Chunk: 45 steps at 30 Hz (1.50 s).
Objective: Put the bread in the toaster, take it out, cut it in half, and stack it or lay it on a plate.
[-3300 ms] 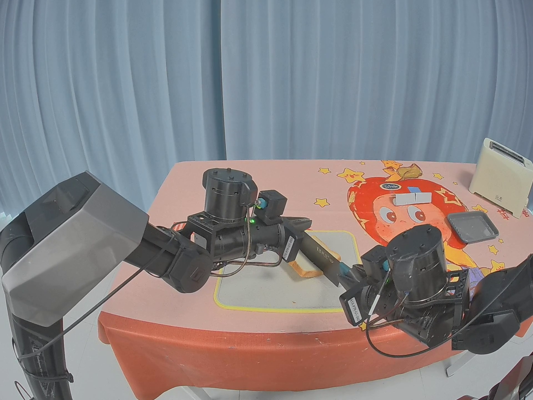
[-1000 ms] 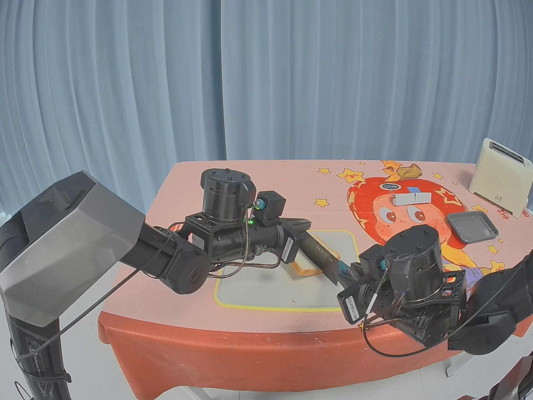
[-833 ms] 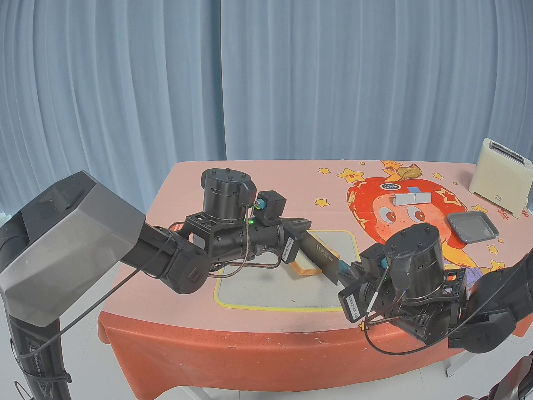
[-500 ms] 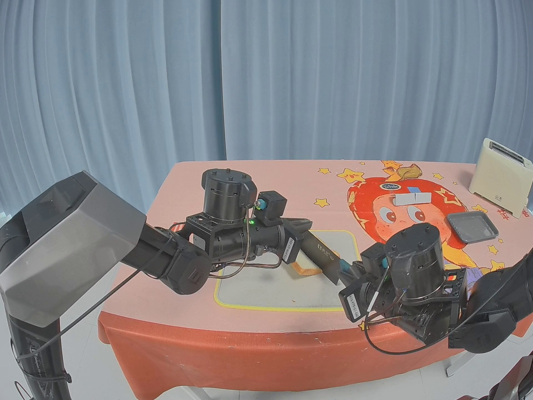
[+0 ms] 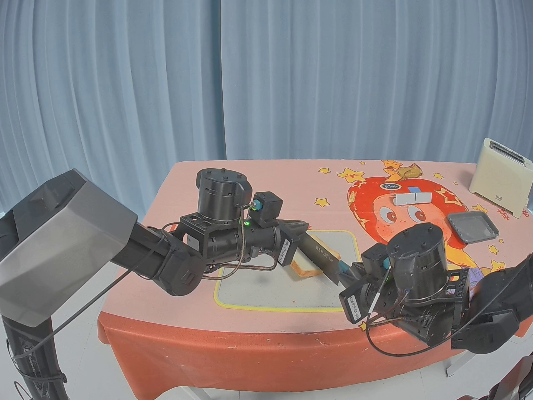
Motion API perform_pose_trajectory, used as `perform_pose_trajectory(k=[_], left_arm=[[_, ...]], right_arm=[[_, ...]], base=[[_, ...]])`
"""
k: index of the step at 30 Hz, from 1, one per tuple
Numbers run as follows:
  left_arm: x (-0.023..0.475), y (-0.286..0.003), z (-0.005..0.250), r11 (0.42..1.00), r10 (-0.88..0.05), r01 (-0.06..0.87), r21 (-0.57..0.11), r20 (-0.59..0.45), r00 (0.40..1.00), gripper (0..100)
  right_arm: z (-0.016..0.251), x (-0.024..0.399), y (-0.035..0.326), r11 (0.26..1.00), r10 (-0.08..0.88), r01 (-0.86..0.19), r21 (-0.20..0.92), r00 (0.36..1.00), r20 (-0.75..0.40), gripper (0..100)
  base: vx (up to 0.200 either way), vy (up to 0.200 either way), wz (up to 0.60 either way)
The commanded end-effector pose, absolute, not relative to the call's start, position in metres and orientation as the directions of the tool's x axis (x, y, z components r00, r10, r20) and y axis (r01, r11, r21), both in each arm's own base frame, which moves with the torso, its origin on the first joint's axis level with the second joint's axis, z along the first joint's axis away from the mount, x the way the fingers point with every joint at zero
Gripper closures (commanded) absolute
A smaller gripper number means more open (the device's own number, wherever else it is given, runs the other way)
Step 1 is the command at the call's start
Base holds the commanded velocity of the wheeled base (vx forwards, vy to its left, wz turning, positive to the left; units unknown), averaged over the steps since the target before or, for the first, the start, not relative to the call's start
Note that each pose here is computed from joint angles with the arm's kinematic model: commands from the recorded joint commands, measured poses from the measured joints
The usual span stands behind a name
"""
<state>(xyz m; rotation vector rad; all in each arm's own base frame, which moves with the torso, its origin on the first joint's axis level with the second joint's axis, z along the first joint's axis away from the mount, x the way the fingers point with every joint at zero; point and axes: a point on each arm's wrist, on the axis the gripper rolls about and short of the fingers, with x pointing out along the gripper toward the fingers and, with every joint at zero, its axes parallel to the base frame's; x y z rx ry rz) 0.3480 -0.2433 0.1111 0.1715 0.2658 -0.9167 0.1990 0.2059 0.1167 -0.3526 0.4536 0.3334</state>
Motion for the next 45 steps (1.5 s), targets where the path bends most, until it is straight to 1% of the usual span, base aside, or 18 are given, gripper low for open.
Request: perform_pose_trajectory(k=[1, 7, 8, 10, 16, 26, 29, 34, 39, 45], left_arm=[[0.347, -0.243, 0.113, 0.597, -0.761, 0.801, 0.036, -0.290, 0.580, 100], [0.348, -0.242, 0.116, 0.601, -0.760, 0.798, 0.039, -0.284, 0.585, 100], [0.348, -0.242, 0.121, 0.601, -0.762, 0.798, 0.045, -0.267, 0.590, 100], [0.348, -0.242, 0.125, 0.602, -0.764, 0.797, 0.048, -0.258, 0.592, 100], [0.348, -0.243, 0.127, 0.599, -0.768, 0.800, 0.049, -0.250, 0.590, 100], [0.351, -0.245, 0.132, 0.601, -0.770, 0.798, 0.055, -0.230, 0.595, 100], [0.351, -0.246, 0.132, 0.599, -0.771, 0.799, 0.055, -0.230, 0.594, 100], [0.352, -0.248, 0.128, 0.600, -0.768, 0.798, 0.054, -0.239, 0.594, 100], [0.352, -0.247, 0.128, 0.599, -0.770, 0.799, 0.054, -0.237, 0.593, 100], [0.353, -0.251, 0.114, 0.597, -0.765, 0.801, 0.043, -0.270, 0.584, 100]], right_arm=[[0.119, 0.199, 0.205, 0.890, 0.234, -0.381, -0.250, 0.852, -0.468, 100], [0.123, 0.198, 0.206, 0.890, 0.244, -0.385, -0.244, 0.855, -0.458, 100], [0.124, 0.198, 0.206, 0.893, 0.244, -0.380, -0.241, 0.859, -0.451, 100], [0.124, 0.199, 0.206, 0.896, 0.246, -0.377, -0.236, 0.862, -0.443, 100], [0.118, 0.199, 0.208, 0.888, 0.243, -0.387, -0.248, 0.853, -0.461, 100], [0.118, 0.195, 0.208, 0.884, 0.253, -0.397, -0.248, 0.851, -0.461, 100], [0.116, 0.191, 0.207, 0.877, 0.254, -0.408, -0.254, 0.843, -0.474, 100], [0.124, 0.187, 0.203, 0.881, 0.263, -0.404, -0.246, 0.851, -0.455, 100], [0.121, 0.186, 0.202, 0.873, 0.260, -0.411, -0.260, 0.846, -0.466, 100], [0.120, 0.186, 0.204, 0.873, 0.263, -0.414, -0.260, 0.846, -0.465, 100]], base=[[0.000, 0.000, 0.00], [0.000, 0.000, 0.00], [0.000, 0.000, 0.00], [0.000, 0.000, 0.00], [0.000, 0.000, 0.00], [0.000, 0.000, 0.00], [0.000, 0.000, 0.00], [0.000, 0.000, 0.00], [0.000, 0.000, 0.00], [0.000, 0.000, 0.00]])
